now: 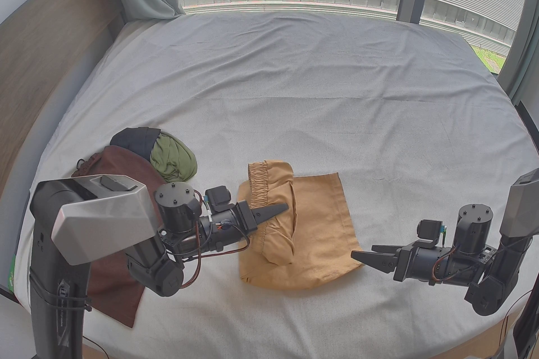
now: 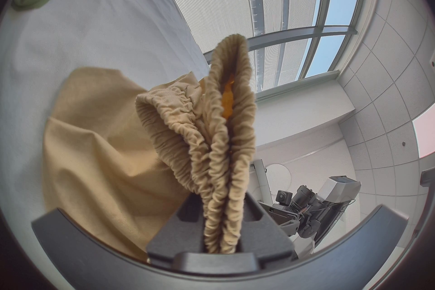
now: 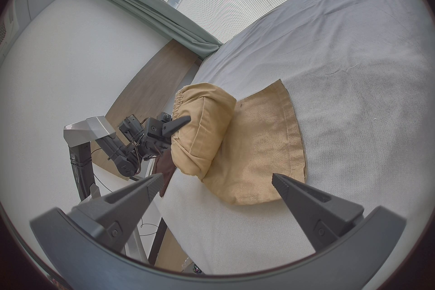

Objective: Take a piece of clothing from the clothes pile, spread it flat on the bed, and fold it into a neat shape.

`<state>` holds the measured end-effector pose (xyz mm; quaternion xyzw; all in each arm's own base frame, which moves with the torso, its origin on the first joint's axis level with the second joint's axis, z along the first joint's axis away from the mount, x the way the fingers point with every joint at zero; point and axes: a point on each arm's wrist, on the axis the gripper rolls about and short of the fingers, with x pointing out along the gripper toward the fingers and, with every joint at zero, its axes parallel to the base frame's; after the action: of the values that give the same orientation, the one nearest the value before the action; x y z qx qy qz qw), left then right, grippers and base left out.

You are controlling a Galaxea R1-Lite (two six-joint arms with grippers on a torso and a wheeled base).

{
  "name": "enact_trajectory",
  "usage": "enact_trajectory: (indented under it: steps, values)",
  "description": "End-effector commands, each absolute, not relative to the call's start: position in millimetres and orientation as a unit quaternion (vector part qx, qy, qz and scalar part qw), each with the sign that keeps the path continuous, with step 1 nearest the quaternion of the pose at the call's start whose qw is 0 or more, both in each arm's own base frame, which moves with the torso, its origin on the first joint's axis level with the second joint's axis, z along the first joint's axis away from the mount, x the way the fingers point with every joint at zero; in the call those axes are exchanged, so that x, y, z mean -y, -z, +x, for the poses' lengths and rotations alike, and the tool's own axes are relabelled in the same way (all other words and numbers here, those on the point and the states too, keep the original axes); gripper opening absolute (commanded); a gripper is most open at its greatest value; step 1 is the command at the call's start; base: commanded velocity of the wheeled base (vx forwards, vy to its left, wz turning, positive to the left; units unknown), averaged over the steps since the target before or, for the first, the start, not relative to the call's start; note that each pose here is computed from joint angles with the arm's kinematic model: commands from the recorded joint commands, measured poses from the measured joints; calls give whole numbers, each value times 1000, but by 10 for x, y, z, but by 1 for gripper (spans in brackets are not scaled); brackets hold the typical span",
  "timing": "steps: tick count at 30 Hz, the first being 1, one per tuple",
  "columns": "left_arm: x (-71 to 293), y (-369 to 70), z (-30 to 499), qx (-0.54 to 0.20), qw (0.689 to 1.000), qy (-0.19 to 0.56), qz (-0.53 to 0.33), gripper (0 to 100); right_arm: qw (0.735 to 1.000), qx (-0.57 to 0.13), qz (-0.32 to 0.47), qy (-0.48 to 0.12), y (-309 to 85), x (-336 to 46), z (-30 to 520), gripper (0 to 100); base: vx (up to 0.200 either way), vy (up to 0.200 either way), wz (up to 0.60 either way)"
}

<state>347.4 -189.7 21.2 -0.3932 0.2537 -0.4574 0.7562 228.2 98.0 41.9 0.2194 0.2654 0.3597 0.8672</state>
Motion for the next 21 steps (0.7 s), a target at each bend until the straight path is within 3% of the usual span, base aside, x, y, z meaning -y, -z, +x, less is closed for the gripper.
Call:
enact_trajectory:
  steps: [1, 16, 17, 21]
  values:
    - [1964, -110, 3470, -266, 751, 458, -394, 0, 867, -266, 220, -359, -415, -981, 2285, 100, 0, 0, 0]
    - [2100, 49, 3474, -284, 740, 461, -399, 0, 868, -263, 221, -358, -420, -970, 2300, 100, 0, 0, 0]
    - [2105, 42, 3471, -283, 740, 462, -398, 100, 869, -263, 221, -357, -420, -970, 2300, 100, 0, 0, 0]
    - [2120, 31, 3485, -279, 740, 466, -397, 100, 868, -265, 221, -357, -415, -967, 2291, 100, 0, 0, 0]
